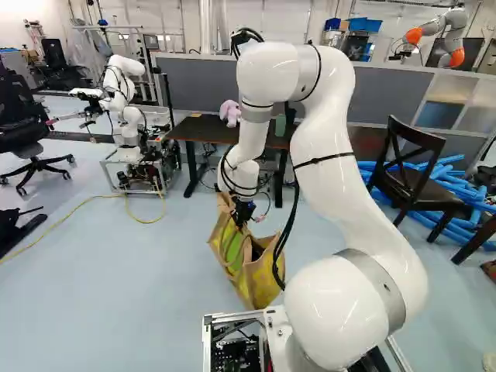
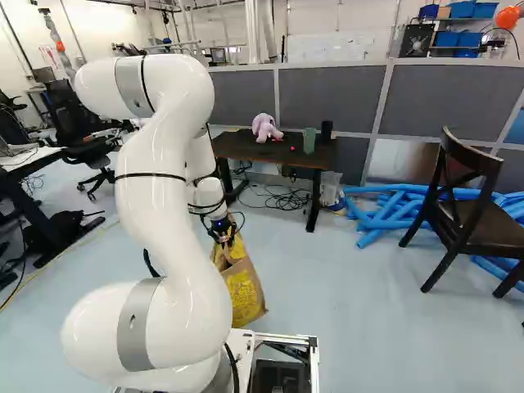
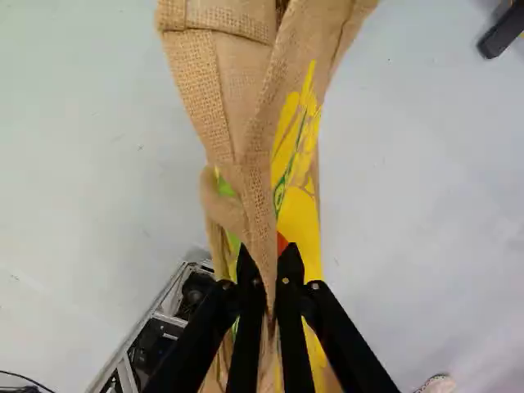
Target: Pick up the bag on the ground and place it on the table
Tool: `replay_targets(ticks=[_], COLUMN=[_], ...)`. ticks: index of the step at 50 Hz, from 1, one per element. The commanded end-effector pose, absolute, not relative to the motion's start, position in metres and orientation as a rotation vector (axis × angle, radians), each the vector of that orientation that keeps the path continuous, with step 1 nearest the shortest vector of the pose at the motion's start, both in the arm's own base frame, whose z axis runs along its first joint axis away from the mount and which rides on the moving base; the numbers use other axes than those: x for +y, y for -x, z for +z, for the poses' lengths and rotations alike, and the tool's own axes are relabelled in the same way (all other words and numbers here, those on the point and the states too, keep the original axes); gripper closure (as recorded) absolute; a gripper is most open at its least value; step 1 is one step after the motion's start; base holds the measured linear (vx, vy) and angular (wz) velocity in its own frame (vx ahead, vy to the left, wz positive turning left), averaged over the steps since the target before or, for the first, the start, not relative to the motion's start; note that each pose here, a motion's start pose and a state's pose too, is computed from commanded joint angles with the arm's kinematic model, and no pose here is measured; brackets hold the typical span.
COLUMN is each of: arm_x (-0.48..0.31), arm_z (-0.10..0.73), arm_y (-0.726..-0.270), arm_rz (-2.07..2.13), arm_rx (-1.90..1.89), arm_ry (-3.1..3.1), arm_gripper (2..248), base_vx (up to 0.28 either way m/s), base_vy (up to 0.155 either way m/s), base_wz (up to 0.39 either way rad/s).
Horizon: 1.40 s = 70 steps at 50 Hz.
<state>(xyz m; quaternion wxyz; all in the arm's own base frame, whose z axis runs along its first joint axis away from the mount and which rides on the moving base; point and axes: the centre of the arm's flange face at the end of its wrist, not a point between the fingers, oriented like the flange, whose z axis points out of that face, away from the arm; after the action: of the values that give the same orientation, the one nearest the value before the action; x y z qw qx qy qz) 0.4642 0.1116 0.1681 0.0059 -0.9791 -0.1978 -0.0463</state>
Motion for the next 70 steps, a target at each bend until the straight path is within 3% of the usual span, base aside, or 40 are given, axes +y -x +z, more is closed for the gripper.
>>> replay_targets(ticks=[70], arm_x=[0.068], arm_z=[0.271], arm_y=[-0.486], arm_rz=[-0.178], arm_rx=[-0.467], arm_ry=[3.066], arm_gripper=[226], base_vx=[0.0], base_vy=[0.0], base_wz=[0.0])
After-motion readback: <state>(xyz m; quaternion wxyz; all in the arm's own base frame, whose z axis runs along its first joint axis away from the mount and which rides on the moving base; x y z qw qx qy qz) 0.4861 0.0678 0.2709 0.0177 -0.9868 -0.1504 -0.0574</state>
